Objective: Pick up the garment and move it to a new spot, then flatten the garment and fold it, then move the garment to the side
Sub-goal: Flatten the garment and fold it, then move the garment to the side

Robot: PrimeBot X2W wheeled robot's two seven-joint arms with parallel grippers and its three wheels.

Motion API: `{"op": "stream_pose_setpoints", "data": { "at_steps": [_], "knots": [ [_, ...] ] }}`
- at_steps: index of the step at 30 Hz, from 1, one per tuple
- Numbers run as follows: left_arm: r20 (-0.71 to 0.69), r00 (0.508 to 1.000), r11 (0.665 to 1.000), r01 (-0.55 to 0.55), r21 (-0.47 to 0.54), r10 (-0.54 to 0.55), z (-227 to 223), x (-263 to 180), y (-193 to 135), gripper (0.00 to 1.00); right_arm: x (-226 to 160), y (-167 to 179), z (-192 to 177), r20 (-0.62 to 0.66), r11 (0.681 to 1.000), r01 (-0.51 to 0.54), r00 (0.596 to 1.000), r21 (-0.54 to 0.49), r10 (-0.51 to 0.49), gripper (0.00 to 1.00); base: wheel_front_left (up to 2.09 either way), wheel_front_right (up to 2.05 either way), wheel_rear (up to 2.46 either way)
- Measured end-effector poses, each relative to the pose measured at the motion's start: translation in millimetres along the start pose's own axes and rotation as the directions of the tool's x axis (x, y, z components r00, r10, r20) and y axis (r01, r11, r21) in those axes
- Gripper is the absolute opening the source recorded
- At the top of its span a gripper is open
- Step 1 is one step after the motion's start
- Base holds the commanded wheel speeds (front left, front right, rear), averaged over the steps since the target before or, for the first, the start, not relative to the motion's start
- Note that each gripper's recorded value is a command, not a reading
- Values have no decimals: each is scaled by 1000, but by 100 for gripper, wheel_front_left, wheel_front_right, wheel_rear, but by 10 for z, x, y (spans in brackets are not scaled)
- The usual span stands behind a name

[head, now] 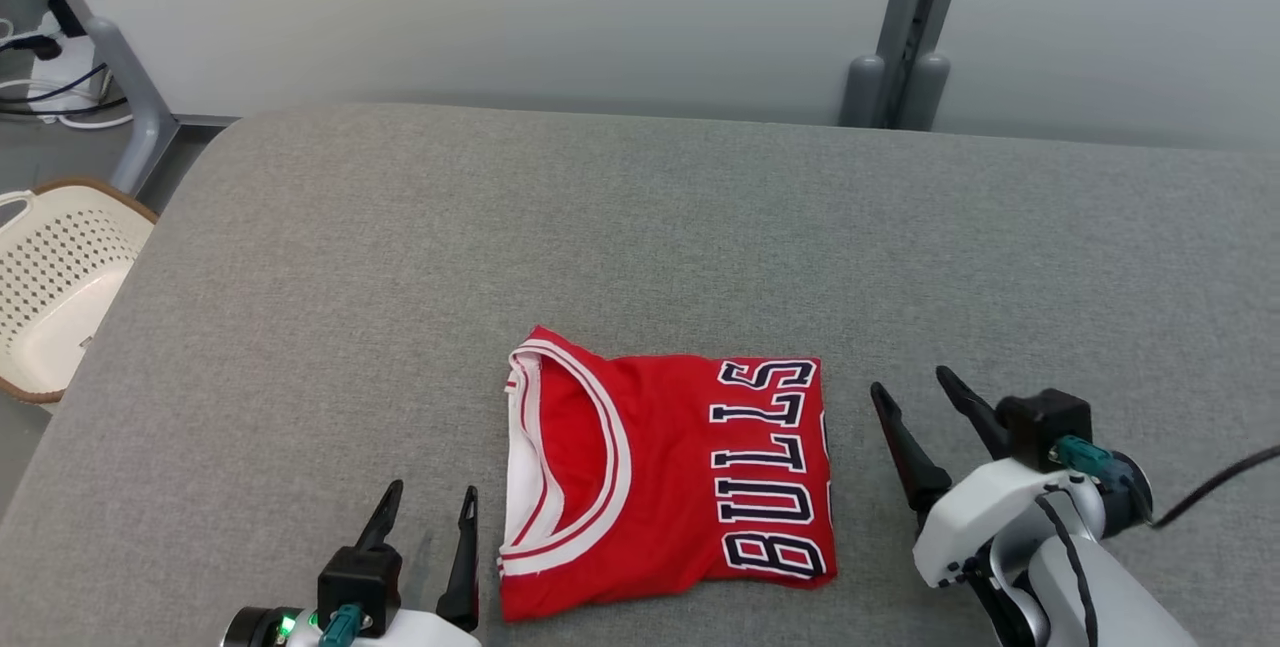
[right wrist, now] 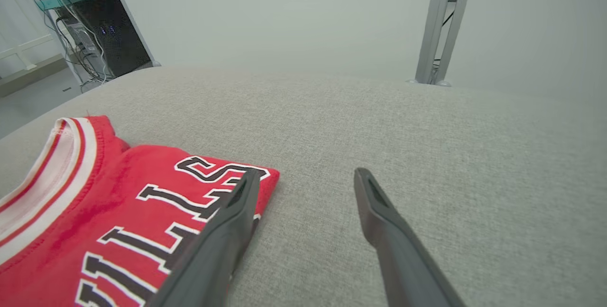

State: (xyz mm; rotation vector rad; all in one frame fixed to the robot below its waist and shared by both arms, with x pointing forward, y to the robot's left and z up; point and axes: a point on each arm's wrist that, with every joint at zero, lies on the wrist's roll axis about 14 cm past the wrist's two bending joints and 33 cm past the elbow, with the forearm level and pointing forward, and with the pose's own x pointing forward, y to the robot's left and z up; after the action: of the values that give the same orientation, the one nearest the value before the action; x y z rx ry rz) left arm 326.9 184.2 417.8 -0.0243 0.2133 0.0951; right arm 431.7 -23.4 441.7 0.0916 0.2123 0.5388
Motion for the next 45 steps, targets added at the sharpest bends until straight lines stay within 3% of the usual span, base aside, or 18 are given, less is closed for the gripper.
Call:
{"op": "stream_pose_setpoints", "data": {
  "at_steps": [8, 17, 30, 45],
  "knots": [
    [22, 1000, 1000, 22, 16, -23, 69, 51, -47, 100, -425, -494, 18, 61, 976, 211, 975, 47, -214, 100, 0, 0, 0],
    [25, 999, 999, 34, 26, -35, 59, 6, -71, 100, -841, -716, 98, 119, 942, 326, 935, 75, -333, 100, 0, 0, 0],
    [41, 999, 1000, 10, 23, -11, 118, 63, 11, 100, -1160, -821, 306, 207, 919, 381, 895, 101, -394, 100, 0, 0, 0],
    [38, 999, 1000, -4, 25, 3, 106, 65, 69, 100, -1173, -786, 217, 187, 919, 375, 901, 120, -392, 100, 0, 0, 0]
  ]
}}
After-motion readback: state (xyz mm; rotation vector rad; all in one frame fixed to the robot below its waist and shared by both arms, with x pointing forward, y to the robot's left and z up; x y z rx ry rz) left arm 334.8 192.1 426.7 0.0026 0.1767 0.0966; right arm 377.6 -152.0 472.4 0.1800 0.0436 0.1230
